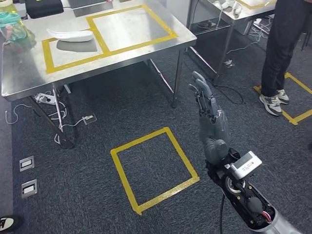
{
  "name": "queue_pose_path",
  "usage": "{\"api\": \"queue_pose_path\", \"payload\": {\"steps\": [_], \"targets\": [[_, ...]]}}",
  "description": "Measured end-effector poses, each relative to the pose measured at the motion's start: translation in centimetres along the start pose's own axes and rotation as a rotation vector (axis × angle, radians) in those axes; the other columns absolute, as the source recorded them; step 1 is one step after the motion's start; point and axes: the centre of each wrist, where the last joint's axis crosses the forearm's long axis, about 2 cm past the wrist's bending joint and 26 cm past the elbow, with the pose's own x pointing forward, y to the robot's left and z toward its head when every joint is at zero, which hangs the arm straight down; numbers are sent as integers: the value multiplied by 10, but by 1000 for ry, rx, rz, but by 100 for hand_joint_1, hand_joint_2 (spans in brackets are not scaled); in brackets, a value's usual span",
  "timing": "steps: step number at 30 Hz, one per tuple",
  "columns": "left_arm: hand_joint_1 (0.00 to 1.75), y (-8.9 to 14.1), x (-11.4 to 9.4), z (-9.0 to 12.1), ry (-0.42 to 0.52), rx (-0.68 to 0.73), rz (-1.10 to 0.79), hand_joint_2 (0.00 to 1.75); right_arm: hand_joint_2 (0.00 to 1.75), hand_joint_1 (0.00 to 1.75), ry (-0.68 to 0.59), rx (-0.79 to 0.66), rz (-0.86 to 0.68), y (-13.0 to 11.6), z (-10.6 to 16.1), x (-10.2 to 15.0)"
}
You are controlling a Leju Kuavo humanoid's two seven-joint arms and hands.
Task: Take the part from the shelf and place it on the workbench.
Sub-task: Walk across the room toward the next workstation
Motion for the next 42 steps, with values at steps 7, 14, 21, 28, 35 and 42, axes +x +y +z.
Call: {"api": "queue_pose_path", "payload": {"steps": [7,14,21,28,35,42], "targets": [[0,-1,2,0,-3,0,-2,0,0,0,-4,-4,4,-1,-1,0],[0,0,-2,0,5,2,-2,0,0,0,-4,-10,11,-3,-2,-1],[0,0,0,0,7,2,-3,0,0,0,-13,-23,23,-4,-5,-1],[0,1,-3,1,15,2,-4,0,0,0,-12,-30,28,-5,-5,-1],[0,3,0,0,10,8,-5,0,0,0,-9,-38,31,-5,-5,0],[0,4,-2,0,14,9,-6,0,0,0,-16,-50,26,-7,-7,0]]}}
